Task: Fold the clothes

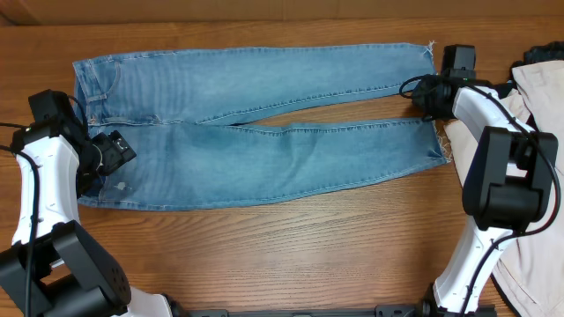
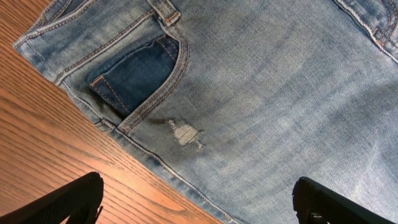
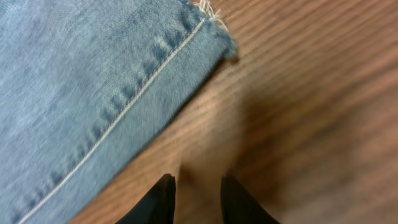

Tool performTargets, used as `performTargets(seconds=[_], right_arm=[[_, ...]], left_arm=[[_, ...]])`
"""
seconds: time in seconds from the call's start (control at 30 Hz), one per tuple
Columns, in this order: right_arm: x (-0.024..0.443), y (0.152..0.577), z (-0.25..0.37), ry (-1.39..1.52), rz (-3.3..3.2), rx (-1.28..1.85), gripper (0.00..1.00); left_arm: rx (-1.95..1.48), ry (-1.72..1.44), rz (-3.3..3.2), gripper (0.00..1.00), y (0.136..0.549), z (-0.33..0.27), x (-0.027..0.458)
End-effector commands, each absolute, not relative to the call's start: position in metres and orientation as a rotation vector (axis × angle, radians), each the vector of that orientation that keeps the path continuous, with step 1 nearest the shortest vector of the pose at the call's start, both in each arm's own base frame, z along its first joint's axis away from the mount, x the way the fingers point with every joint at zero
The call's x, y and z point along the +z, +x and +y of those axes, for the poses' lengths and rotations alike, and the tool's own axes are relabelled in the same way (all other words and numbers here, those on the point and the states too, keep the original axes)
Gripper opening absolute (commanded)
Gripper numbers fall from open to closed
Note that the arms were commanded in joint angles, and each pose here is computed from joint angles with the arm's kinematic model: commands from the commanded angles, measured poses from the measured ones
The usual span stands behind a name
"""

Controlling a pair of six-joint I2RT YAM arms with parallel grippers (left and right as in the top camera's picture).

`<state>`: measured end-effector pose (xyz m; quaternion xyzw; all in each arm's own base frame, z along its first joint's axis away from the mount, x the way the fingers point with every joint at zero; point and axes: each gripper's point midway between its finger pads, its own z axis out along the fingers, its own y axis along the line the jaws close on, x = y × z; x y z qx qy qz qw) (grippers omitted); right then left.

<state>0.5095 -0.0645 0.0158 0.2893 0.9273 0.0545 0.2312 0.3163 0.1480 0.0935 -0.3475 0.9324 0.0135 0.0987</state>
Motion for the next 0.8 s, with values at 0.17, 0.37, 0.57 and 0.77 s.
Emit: performTargets(seconds=[0.17, 0.37, 0.57, 0.77], right_arm=[[0.076, 0.470, -0.066, 0.739, 2.618, 0.072, 0.29], [0.059, 0.440, -0.063, 0.801, 2.733, 0.054, 0.35], [0.078, 0.491, -0.069, 0.677, 2.537, 0.091, 0.51], [0.066, 0.525, -0.074, 0.651, 2.434, 0.105, 0.57]], left_arm=[[0.032, -0.993, 2.796, 1.00, 0.313, 0.143, 0.092], [0.029, -0.998, 2.808, 1.00, 0.310, 0.141, 0.091], [0.004, -1.010, 2.798, 1.00, 0.312, 0.139, 0.091], [-0.010, -1.007, 2.795, 1.00, 0.314, 0.138, 0.091]])
